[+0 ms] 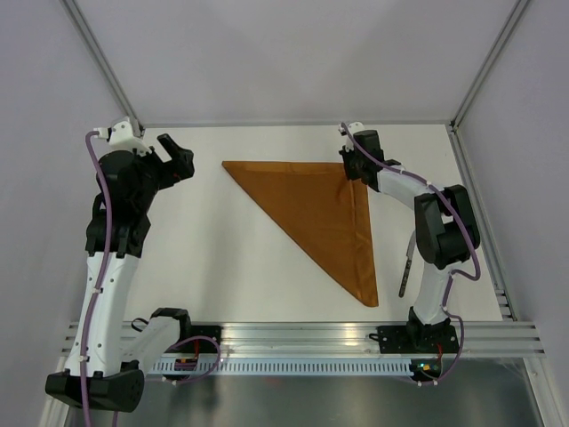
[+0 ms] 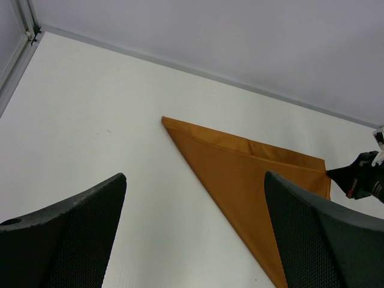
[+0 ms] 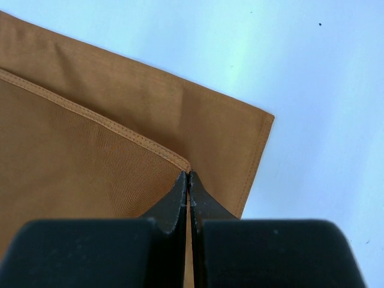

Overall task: Fold the napkin, place the utensils inside, and roll it up
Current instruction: Fold the napkin

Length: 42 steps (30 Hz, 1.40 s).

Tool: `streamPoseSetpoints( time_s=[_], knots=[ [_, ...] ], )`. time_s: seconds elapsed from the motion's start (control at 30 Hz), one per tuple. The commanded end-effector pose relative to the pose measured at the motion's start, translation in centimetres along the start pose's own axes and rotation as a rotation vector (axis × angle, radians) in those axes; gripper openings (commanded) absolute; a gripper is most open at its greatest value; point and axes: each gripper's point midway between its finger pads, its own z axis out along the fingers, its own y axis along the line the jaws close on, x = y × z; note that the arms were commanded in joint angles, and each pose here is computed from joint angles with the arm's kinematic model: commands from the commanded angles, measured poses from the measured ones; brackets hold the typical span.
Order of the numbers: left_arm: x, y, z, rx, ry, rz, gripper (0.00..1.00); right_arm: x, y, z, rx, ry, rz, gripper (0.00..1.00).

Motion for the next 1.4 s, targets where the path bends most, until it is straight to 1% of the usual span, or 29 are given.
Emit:
streamPoseSetpoints(
  time_s=[0.0,0.27,0.3,0.53,1.37],
  knots=[
    [-0.5,-0.7,0.2,0.032,-0.018,-0.029,1.00,-1.8,-1.0,0.6,0.014,-0.058,0.034,0.00],
    [-0.3,-0.6,0.2,0.030,-0.014,-0.028,1.00,-1.3,-2.4,1.6,0.041,-0.046,0.047,0.00],
    [-0.3,-0.6,0.2,0.029,-0.016,-0.029,1.00,-2.0,-2.6,1.7,0.045,-0.070,0.052,0.00],
    [-0.2,-0.6,0.3,0.031,-0.012,-0.028,1.00,-2.2,-3.8,2.2,0.065,-0.079,0.067,0.00],
    [0.2,-0.5,0.8,0.029,0.002,-0.026,1.00,-2.4,-6.1,3.6,0.113,-0.082,0.088,0.00]
  ],
)
